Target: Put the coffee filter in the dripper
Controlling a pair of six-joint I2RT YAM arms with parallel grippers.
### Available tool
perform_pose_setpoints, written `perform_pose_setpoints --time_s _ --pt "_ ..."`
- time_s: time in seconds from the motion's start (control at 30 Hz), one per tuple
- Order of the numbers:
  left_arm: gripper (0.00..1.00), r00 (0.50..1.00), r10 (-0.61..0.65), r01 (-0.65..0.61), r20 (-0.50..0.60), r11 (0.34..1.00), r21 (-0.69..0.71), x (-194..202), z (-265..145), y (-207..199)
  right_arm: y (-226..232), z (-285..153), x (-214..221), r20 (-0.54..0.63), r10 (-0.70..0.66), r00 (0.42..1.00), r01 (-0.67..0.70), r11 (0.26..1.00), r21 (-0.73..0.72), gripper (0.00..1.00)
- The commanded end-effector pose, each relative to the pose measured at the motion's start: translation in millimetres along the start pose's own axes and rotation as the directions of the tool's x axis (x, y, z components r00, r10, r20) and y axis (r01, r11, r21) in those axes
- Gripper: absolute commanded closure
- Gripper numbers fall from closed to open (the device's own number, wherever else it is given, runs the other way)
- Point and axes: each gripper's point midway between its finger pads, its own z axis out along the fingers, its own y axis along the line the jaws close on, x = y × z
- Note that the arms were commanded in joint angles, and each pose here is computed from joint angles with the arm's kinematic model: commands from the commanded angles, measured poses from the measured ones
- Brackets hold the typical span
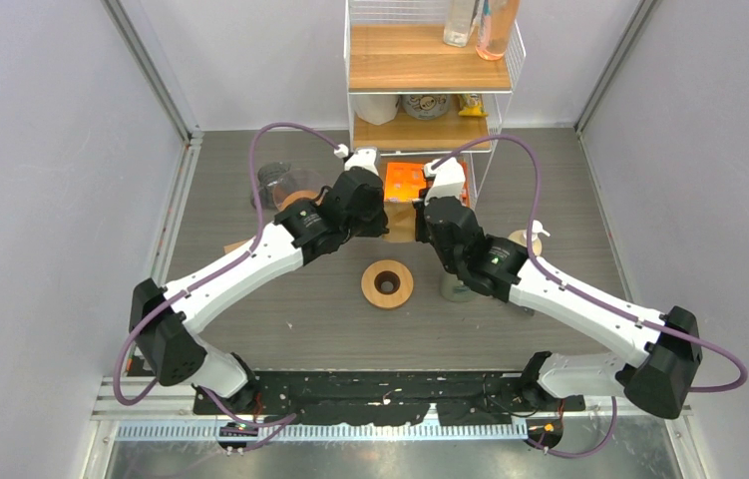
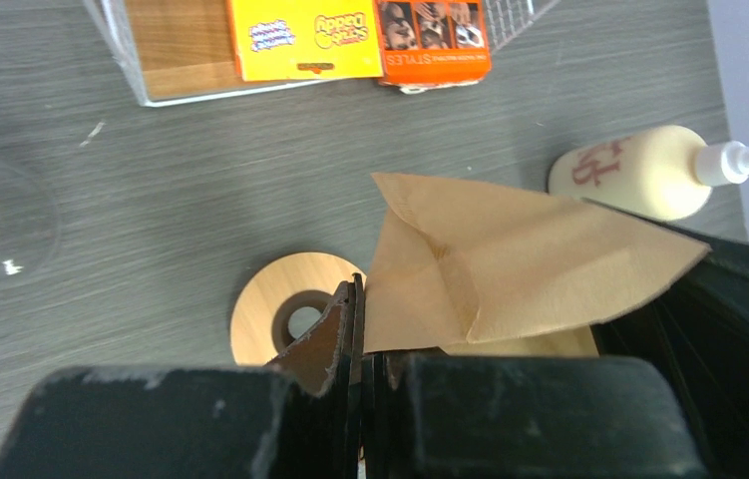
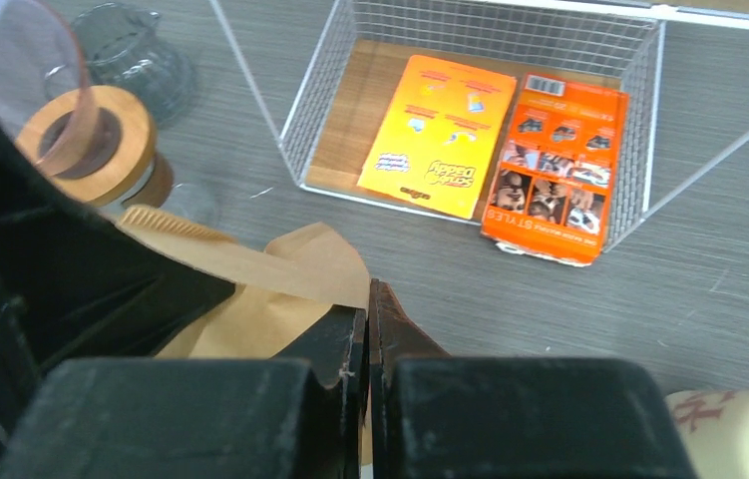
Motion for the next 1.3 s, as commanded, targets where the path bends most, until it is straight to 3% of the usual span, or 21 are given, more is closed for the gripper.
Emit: perform_pose_setpoints --time_s 0.0,0.17,0.23,0.33,0.47,0.7,0.93,1.13,1.27 --pt "1.0 0.998 0.046 -0.04 0.048 0.993 -0.114 -18.9 -8.7 21.0 0.3 -16.7 -18.0 0.04 0.074 0.996 -0.072 0.996 -0.061 0.95" --pt "1.0 0.992 0.102 -0.099 0.068 0.994 -0.038 -25.8 -15.1 9.2 7.3 -20.0 -18.8 0.035 0.073 0.997 -0.069 0.992 -0.109 0.93" --pt "1.0 0.99 0.115 -0.115 0.078 0.993 -0.006 -27.6 -18.7 5.4 14.8 -21.5 -20.6 0.031 0.073 0.997 -0.067 0.986 -0.152 0.88" --pt "1.0 0.987 0.124 -0.126 0.101 0.992 0.02 -31.9 -25.0 2.3 28.0 -26.3 -27.3 0.043 0.076 0.996 -0.064 0.971 -0.231 0.7" --pt "1.0 0.982 0.148 -0.151 0.12 0.988 0.016 -37.8 -32.6 4.9 36.9 -39.8 -40.9 0.084 0.065 0.994 -0.036 0.948 -0.316 0.55" --pt "1.0 0.973 0.164 -0.165 0.161 0.986 -0.009 -54.6 -47.0 17.4 32.2 -82.3 -60.5 0.192 0.126 0.973 -0.031 0.899 -0.436 0.01" --pt "1.0 0.96 0.158 -0.14 0.232 0.986 -0.093 -76.7 -78.5 49.2 -21.6 -78.2 -54.4 0.235 0.183 0.954 -0.129 0.965 -0.229 0.04" --pt "1.0 0.973 0.056 -0.027 0.224 0.991 -0.129 -83.4 -94.8 95.7 -36.9 -62.2 -30.4 0.149 0.171 0.974 -0.146 0.975 -0.169 0.05" --pt "1.0 0.982 0.011 0.013 0.19 0.993 -0.121 -77.7 -95.1 115.0 -56.0 -46.8 -19.3 0.093 0.236 0.967 -0.222 0.965 -0.141 0.05"
